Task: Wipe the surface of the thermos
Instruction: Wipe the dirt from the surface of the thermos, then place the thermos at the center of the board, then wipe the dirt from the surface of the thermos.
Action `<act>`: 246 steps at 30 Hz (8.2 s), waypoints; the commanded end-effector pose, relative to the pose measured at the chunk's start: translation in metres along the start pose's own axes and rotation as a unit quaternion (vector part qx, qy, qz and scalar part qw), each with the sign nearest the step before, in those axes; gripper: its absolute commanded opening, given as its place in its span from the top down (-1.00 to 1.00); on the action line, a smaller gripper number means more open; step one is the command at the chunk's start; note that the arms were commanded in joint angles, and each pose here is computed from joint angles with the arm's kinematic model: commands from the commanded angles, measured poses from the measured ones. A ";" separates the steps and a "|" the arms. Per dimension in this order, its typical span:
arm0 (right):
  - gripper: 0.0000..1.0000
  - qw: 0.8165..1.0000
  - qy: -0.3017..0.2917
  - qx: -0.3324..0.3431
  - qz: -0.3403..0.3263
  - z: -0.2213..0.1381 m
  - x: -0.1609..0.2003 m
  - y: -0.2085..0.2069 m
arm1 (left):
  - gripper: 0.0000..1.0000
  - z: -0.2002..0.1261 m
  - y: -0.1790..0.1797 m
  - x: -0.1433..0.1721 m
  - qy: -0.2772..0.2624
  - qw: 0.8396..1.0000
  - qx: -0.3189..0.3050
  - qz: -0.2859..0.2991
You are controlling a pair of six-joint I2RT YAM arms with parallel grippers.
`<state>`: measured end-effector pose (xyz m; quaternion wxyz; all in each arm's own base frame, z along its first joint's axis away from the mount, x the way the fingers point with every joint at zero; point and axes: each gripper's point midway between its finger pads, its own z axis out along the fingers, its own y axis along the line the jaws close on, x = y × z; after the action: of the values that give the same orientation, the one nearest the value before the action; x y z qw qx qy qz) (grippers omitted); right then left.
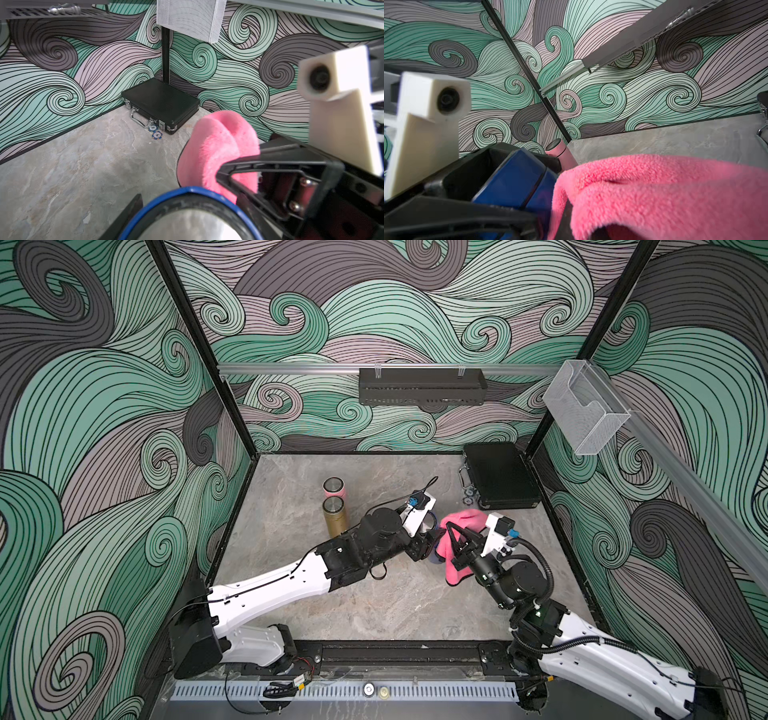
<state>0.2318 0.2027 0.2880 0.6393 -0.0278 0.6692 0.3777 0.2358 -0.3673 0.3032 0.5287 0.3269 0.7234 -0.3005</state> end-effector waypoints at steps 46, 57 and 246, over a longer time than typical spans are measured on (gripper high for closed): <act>1.00 0.985 0.103 0.118 -0.079 -0.001 0.023 -0.049 | 0.57 0.025 0.015 0.109 0.064 0.996 0.039 0.046; 1.00 0.984 0.110 0.057 -0.131 0.001 0.008 -0.007 | -0.76 0.016 0.001 0.128 0.060 0.993 0.085 0.055; 1.00 0.916 0.370 0.025 -0.153 -0.041 0.121 0.007 | 1.00 0.033 -0.003 0.101 -0.139 0.982 0.097 0.082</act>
<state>0.1958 0.2383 0.2371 0.4799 -0.1928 0.8143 0.2634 0.2255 -0.3785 0.1728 0.5804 0.4135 0.6046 -0.3558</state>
